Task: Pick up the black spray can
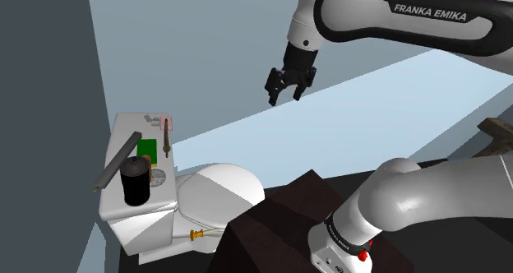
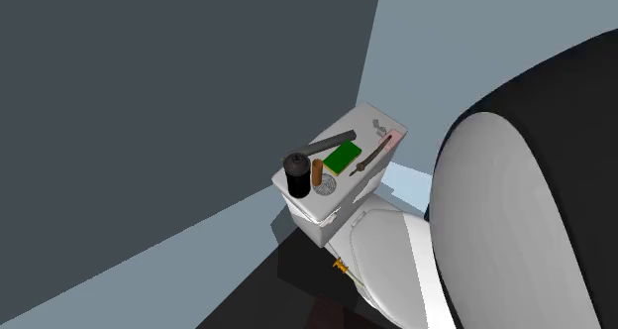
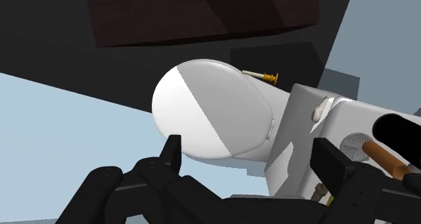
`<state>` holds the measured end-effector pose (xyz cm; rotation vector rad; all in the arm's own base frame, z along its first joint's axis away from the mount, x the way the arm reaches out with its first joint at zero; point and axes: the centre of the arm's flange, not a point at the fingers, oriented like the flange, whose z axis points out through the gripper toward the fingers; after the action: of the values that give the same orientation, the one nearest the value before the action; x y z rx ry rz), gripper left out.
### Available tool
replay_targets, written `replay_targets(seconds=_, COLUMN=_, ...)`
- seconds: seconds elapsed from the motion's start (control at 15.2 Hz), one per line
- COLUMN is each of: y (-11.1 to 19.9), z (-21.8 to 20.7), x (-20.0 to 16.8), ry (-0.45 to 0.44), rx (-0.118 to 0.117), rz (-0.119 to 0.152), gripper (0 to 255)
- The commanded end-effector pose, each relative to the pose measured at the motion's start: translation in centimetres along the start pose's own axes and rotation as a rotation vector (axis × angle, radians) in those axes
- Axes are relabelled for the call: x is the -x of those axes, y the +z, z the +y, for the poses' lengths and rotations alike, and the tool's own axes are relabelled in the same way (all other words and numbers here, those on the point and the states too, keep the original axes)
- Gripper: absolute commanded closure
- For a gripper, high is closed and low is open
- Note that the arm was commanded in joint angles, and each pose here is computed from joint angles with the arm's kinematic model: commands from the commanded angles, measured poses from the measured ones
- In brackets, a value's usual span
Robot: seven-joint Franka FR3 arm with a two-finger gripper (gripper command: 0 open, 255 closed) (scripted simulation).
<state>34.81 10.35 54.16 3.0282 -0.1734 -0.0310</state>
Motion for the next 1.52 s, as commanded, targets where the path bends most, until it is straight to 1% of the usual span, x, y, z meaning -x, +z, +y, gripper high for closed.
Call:
replay_targets(seconds=0.0, y=1.3, z=-2.5, x=-1.1, ry=0.011, rx=-0.003, rz=-0.014, gripper=0)
replay_targets(seconds=1.45, y=15.4, z=-25.6, x=-12.9, ry=0.113, rx=-0.03, rz=-0.164, gripper=0)
